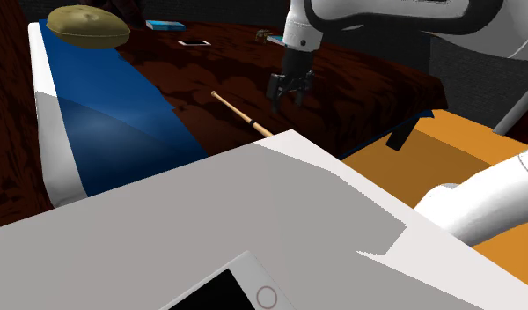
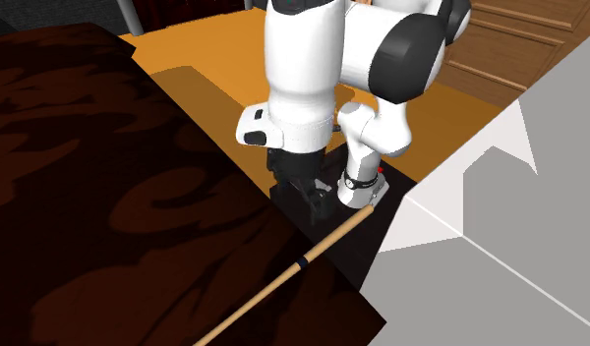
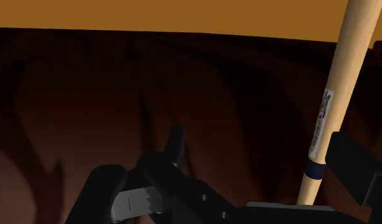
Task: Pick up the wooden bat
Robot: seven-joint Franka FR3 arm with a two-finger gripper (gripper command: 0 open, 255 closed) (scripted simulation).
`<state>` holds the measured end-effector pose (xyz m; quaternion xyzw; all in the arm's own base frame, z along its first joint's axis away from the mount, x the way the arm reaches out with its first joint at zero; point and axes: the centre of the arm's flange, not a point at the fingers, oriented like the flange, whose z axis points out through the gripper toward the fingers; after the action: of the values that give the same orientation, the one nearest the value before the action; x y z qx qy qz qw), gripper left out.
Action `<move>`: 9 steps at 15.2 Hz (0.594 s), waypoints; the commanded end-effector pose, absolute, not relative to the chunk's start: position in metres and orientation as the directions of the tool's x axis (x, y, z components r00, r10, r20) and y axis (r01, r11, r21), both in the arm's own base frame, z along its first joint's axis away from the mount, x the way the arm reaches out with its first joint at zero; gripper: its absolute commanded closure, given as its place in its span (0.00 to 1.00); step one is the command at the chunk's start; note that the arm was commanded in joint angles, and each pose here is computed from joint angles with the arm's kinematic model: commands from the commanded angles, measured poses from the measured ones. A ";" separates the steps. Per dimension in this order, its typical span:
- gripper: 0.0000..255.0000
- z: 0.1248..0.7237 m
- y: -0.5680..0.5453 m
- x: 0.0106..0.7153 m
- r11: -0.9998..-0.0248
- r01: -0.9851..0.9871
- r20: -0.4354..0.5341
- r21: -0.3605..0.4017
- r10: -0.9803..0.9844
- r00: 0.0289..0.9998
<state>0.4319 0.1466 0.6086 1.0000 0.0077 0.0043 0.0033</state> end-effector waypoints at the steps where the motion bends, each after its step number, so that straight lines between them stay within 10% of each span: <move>1: 0.00 0.605 0.167 0.455 -1.000 0.010 0.002 0.017 0.010 1.000; 9: 0.00 0.589 0.224 0.517 -0.999 -0.005 -0.020 0.052 -0.006 1.000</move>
<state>0.5145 0.2228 0.5921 0.9996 -0.0019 -0.0097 0.0251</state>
